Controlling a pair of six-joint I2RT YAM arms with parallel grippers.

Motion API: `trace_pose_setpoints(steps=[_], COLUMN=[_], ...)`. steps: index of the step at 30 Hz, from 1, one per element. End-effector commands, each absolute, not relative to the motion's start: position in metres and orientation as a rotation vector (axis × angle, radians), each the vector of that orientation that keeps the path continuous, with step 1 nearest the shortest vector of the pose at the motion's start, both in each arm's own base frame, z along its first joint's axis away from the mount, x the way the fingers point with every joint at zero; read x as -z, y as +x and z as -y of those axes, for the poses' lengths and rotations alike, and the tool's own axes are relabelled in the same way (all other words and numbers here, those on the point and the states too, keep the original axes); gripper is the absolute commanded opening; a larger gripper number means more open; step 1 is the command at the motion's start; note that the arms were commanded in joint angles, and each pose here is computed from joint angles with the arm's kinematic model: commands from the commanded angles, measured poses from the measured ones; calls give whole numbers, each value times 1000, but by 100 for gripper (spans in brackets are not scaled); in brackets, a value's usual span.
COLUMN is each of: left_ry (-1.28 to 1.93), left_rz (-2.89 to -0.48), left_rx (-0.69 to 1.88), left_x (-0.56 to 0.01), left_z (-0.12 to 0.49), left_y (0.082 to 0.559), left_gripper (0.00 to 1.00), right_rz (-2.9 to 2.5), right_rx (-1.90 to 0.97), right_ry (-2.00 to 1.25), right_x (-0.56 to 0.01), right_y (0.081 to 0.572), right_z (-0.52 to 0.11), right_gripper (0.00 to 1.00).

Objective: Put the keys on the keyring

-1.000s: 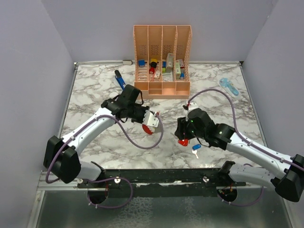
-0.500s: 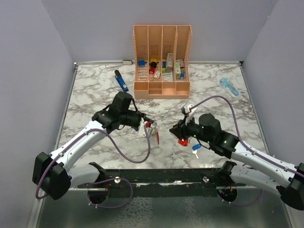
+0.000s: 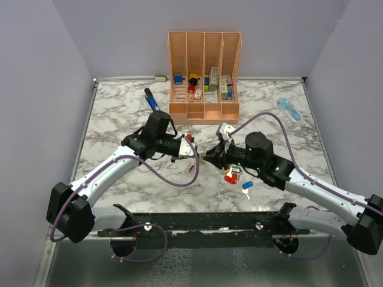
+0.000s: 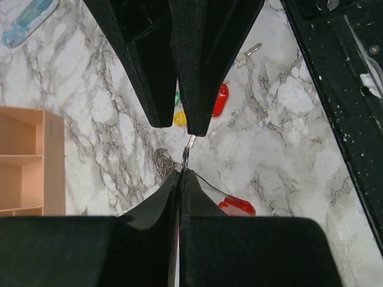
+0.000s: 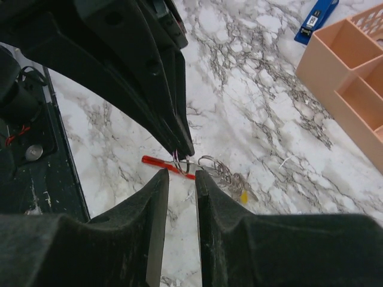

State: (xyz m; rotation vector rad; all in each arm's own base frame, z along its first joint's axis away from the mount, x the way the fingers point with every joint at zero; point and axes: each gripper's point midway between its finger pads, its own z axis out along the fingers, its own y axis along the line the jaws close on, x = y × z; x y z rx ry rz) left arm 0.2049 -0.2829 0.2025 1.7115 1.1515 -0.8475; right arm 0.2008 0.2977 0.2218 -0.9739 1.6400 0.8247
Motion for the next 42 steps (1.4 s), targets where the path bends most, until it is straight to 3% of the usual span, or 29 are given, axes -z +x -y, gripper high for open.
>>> trace_pose_setpoints(steps=[1, 27, 31, 33, 36, 42], left_ry=[1693, 1682, 1678, 1672, 1650, 1620], left_rz=[-1207, -1223, -1227, -1232, -1250, -1259], left_rx=[1000, 996, 1006, 1014, 1015, 1041], left_x=[-212, -221, -223, -224, -225, -229], left_z=[285, 290, 290, 291, 292, 294], left_y=[187, 192, 191, 190, 192, 192], left_gripper=[0, 0, 0, 0, 1, 13], right_rz=[-1562, -1591, -1595, -1600, -1602, -1559], right_rx=[-812, -867, -861, -849, -843, -833], right_ry=[-1051, -1125, -1121, -1113, -1100, -1039], right_x=[-240, -221, -219, -218, -218, -225], right_y=[200, 198, 200, 202, 203, 202], right_z=[-302, -317, -318, -317, -315, -307], right_gripper=[25, 24, 17, 3, 1, 1])
